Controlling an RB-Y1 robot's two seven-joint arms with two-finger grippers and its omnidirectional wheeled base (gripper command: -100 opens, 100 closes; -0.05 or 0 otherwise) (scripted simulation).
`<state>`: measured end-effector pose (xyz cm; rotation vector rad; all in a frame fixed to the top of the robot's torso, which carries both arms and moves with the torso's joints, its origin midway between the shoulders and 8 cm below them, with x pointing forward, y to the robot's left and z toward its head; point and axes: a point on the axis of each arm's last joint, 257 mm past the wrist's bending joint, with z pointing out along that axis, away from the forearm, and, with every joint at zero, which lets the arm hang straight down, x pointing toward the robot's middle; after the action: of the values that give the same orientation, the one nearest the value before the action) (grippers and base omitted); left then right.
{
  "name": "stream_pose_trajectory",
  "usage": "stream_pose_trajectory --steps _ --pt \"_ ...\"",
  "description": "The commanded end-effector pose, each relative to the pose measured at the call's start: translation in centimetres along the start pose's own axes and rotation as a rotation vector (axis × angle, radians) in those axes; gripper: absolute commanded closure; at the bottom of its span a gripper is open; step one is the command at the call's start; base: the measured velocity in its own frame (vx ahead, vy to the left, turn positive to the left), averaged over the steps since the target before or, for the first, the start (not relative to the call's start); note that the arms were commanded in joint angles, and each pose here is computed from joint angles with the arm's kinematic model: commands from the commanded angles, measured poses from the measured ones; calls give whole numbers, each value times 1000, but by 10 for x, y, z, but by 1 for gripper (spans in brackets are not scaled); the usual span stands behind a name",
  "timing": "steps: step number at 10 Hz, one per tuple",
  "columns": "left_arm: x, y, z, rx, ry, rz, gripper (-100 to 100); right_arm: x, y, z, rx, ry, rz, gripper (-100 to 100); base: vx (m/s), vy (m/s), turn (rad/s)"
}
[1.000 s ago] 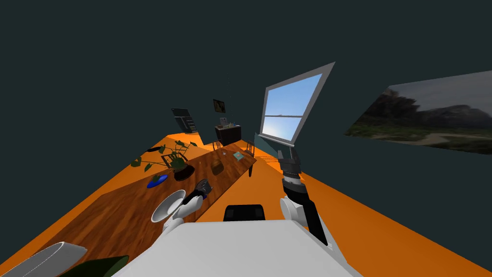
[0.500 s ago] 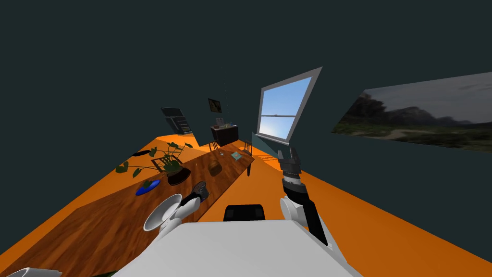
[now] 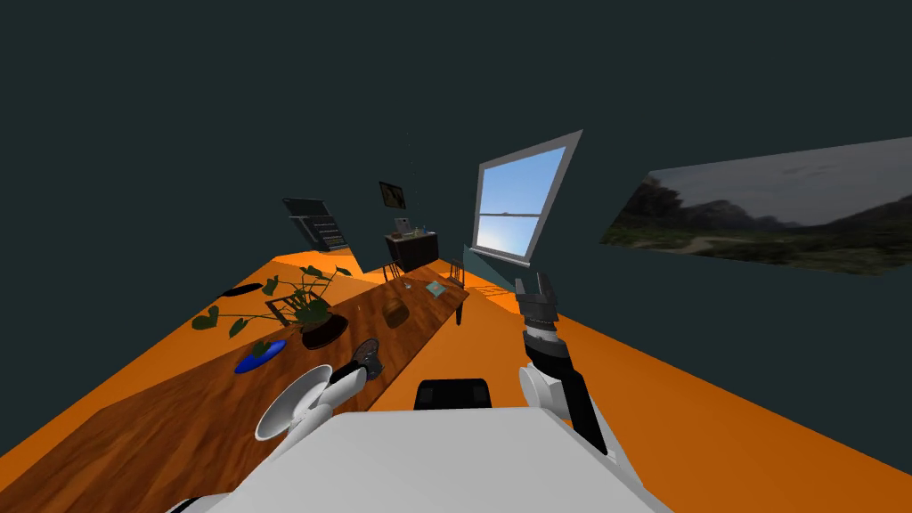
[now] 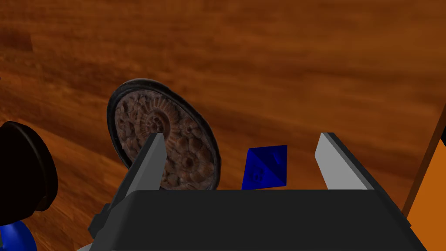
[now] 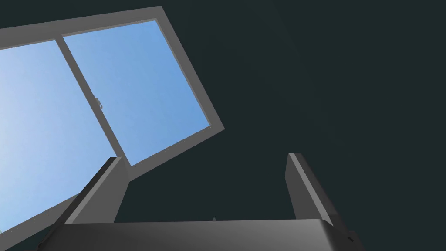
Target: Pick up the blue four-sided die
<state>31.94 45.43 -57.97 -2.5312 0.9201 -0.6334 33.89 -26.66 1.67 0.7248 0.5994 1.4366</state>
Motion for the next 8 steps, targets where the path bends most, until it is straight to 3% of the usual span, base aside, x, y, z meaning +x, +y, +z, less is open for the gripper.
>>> stream_pose_trajectory --steps 1,5,7,8 --pt "-9 6 1 -17 -20 -11 -100 0 0 0 0 0 0 0 -17 14 -52" --pt "-46 20 1 -87 -106 -71 -100 0 0 0 0 0 0 0 -22 20 -102" --pt "-48 19 1 -88 -109 -72 -100 0 0 0 0 0 0 0 -16 13 -34" --pt "-49 20 1 -91 -111 -74 0 0 0 0 0 0 0 0 0 0 0"
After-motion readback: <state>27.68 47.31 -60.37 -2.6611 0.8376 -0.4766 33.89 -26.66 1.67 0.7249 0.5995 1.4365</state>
